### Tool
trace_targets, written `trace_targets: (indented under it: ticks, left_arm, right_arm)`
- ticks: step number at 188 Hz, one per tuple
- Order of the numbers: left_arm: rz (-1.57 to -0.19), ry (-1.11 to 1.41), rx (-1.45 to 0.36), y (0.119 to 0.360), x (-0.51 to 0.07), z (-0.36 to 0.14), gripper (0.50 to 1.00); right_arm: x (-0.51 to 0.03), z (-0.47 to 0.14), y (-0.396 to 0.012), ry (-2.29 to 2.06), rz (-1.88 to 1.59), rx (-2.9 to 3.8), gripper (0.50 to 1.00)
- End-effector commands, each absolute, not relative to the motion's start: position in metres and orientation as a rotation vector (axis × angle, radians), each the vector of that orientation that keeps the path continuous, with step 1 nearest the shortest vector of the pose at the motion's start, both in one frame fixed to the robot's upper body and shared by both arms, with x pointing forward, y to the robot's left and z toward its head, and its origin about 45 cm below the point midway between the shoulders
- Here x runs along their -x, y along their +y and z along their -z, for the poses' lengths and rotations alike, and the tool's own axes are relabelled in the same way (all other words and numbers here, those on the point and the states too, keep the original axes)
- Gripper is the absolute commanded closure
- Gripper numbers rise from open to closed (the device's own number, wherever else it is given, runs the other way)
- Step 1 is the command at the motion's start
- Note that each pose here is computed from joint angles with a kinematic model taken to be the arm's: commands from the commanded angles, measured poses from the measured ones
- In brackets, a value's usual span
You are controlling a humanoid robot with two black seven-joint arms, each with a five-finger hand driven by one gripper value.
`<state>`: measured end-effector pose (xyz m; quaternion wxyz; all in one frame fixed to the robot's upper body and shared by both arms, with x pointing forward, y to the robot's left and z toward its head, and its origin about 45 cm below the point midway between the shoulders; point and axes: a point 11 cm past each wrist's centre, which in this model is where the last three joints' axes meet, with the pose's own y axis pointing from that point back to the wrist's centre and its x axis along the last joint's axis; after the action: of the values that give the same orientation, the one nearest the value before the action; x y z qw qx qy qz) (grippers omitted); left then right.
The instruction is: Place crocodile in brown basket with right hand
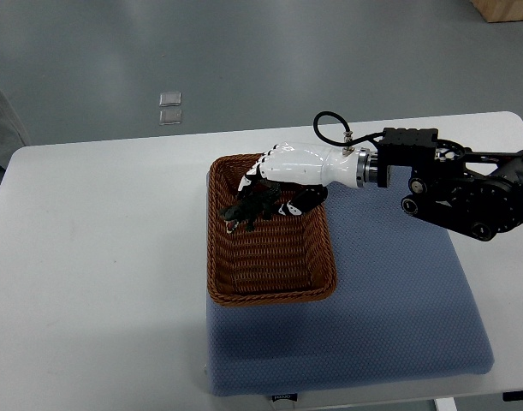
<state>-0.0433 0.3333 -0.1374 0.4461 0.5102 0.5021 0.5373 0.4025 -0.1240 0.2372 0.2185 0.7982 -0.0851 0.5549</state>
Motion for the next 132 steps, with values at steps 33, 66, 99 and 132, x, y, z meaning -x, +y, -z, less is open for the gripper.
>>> trace_targets:
  ticks: [33, 66, 99, 132]
  left_arm:
    - [-1.331, 1.244, -1.264, 0.333, 0.044, 0.137, 0.500]
    - [-1.329, 1.244, -1.264, 0.333, 0.044, 0.137, 0.500]
    - [-1.332, 1.245, -1.263, 0.333, 0.044, 0.137, 0.500]
    - [-1.331, 1.244, -1.264, 0.333, 0.044, 0.137, 0.500]
  right_arm:
    - [-0.400, -0.232, -0.126, -0.266, -1.512, -2.231, 0.570]
    - [-0.409, -0.240, -0.137, -0.327, -1.469, -2.239, 0.572]
    - [-0.431, -0.265, -0.163, -0.581, -1.229, -2.372, 0.574]
    - [-0.461, -0.284, -0.193, -0.978, -0.790, -2.539, 0.572]
